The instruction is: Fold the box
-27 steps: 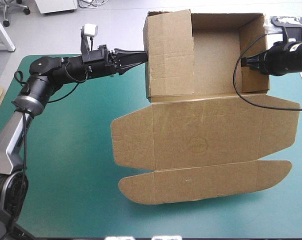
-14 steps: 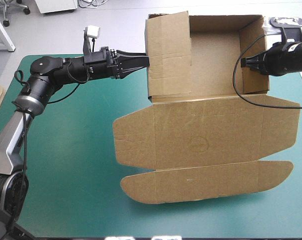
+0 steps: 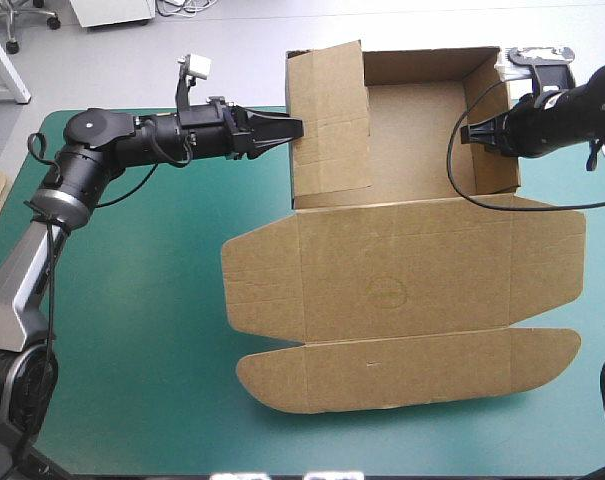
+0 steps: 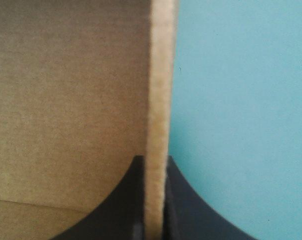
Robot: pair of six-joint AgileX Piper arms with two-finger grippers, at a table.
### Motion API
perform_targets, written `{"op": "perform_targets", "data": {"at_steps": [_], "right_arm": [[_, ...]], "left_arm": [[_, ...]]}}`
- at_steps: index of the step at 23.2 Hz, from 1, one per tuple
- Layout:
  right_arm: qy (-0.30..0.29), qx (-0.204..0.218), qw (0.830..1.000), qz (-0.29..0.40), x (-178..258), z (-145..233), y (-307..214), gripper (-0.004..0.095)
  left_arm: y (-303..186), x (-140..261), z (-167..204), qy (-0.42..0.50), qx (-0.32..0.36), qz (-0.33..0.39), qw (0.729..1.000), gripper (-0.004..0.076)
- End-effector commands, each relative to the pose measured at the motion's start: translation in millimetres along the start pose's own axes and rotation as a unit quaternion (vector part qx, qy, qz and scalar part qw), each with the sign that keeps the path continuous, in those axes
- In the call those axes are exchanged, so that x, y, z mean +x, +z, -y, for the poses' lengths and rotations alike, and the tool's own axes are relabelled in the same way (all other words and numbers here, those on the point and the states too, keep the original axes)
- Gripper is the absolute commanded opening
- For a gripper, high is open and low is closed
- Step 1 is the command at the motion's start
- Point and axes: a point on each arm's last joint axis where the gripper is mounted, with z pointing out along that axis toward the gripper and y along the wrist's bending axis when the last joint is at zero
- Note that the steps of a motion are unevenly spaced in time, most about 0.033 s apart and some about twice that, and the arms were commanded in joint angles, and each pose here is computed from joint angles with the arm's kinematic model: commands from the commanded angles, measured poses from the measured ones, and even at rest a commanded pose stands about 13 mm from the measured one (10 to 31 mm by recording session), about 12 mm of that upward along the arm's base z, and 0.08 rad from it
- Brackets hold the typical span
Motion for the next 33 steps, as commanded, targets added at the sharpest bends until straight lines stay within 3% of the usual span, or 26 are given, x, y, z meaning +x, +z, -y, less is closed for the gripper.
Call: {"op": "perform_targets", "data": {"at_steps": [1, 8, 16, 23, 25, 31, 33], "right_arm": [[-0.005, -0.013, 0.999, 0.051, -7, -14, -20, -0.0013], [0.013, -0.015, 0.998, 0.051, -10, -17, -10, -0.0013], [0.003, -0.041, 0.999, 0.031, -11, -40, 19, -0.0013], [0.008, -0.078, 0.997, 0.024, -14, -68, 54, -0.0013], [0.010, -0.082, 0.996, 0.018, -13, -74, 62, -0.0012], [0.010, -0.089, 0.996, -0.001, -9, -86, 74, -0.0012], [0.003, -0.082, 0.997, -0.005, -8, -88, 77, -0.0012]], "left_arm": [[-2, -20, 33, 0.041, -0.040, 0.017, 0.998, 0.0448], [16, -15, 25, 0.019, -0.175, 0.004, 0.984, 0.0448], [30, -4, 9, -0.003, -0.247, -0.022, 0.969, 0.0446], [29, 9, -26, -0.024, -0.377, -0.102, 0.920, 0.0436], [27, 10, -29, -0.030, -0.395, -0.102, 0.913, 0.0367], [26, 15, -33, -0.030, -0.405, -0.128, 0.905, -0.0011], [28, 18, -37, -0.031, -0.410, -0.140, 0.901, -0.0010]]}}
